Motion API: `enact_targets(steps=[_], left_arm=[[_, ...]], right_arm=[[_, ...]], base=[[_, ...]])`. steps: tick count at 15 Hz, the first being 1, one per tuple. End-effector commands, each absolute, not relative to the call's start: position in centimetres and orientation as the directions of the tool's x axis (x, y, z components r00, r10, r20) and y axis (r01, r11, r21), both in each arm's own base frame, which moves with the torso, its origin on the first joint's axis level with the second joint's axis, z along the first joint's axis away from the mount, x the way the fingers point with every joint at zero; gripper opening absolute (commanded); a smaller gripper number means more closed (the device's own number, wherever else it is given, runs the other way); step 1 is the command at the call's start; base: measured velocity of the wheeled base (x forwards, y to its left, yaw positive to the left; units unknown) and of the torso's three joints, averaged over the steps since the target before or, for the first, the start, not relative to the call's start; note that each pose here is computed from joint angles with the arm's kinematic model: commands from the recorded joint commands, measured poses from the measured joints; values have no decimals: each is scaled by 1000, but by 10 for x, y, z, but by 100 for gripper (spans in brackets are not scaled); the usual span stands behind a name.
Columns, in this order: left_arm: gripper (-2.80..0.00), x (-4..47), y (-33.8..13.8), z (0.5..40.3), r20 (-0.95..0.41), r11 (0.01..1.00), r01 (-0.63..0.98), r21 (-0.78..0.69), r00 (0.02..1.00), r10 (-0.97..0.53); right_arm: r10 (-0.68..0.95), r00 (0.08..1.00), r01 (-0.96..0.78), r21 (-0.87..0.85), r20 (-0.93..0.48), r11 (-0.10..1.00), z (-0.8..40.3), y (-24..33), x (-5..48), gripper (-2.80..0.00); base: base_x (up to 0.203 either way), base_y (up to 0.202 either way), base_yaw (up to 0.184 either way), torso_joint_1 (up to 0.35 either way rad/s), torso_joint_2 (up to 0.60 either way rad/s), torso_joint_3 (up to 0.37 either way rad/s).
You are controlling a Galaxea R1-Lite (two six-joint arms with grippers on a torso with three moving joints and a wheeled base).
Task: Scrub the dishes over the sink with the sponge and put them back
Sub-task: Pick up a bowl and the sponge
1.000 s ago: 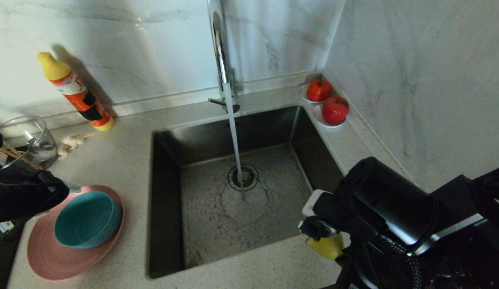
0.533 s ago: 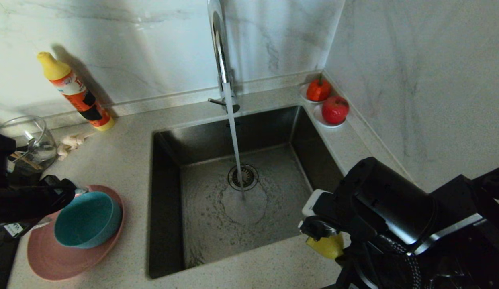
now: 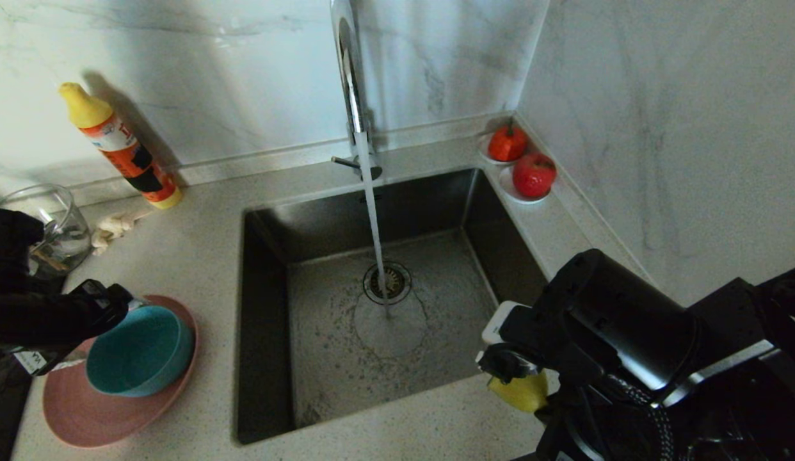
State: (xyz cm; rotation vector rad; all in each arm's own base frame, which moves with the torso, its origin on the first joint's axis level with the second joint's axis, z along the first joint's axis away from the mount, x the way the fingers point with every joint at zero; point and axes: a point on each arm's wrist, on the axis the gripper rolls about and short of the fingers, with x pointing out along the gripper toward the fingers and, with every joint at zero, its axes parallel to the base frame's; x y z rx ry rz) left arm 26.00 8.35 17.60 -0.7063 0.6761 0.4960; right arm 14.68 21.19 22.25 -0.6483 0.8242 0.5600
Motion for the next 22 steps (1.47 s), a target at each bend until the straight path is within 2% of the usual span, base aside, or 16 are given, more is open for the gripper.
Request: enact_targets(steps=[1, 5, 6, 9, 13, 16, 18, 22], left_arm=[[0, 263, 84, 187, -676, 667, -600, -441, 711, 193], [0, 254, 81, 222, -576, 684, -526, -506, 796, 185], [0, 251, 79, 228, -557, 712, -486, -507, 815, 159], [0, 245, 76, 231, -551, 836, -388, -387, 825, 127], [0, 237, 81, 226, -567, 929, -309, -205, 811, 144], [0, 233, 97, 211, -619, 950, -297, -93, 765, 179], [0, 230, 100, 203, -669, 951, -298, -78, 723, 172], [0, 233, 99, 194, -705, 956, -251, -149, 705, 75]], right_arm=[[197, 558, -675, -302, -806, 673, 222, 212, 146, -280], [197, 558, -675, -302, -806, 673, 222, 211, 146, -280], [197, 559, -674, -303, -805, 673, 223, 211, 146, -280], [196, 559, -674, -304, -806, 673, 223, 209, 145, -280], [194, 559, -674, -305, -806, 673, 222, 209, 145, -280], [190, 556, -675, -306, -809, 671, 221, 210, 145, -280], [187, 553, -677, -306, -812, 669, 219, 211, 146, -280], [186, 553, -677, -308, -812, 668, 218, 212, 146, -280]], base=[[0, 0, 0, 0, 0, 0], [0, 0, 0, 0, 0, 0], [0, 0, 0, 0, 0, 0], [0, 0, 0, 0, 0, 0], [0, 0, 0, 0, 0, 0], [0, 0, 0, 0, 0, 0], [0, 0, 0, 0, 0, 0], [0, 0, 0, 0, 0, 0]])
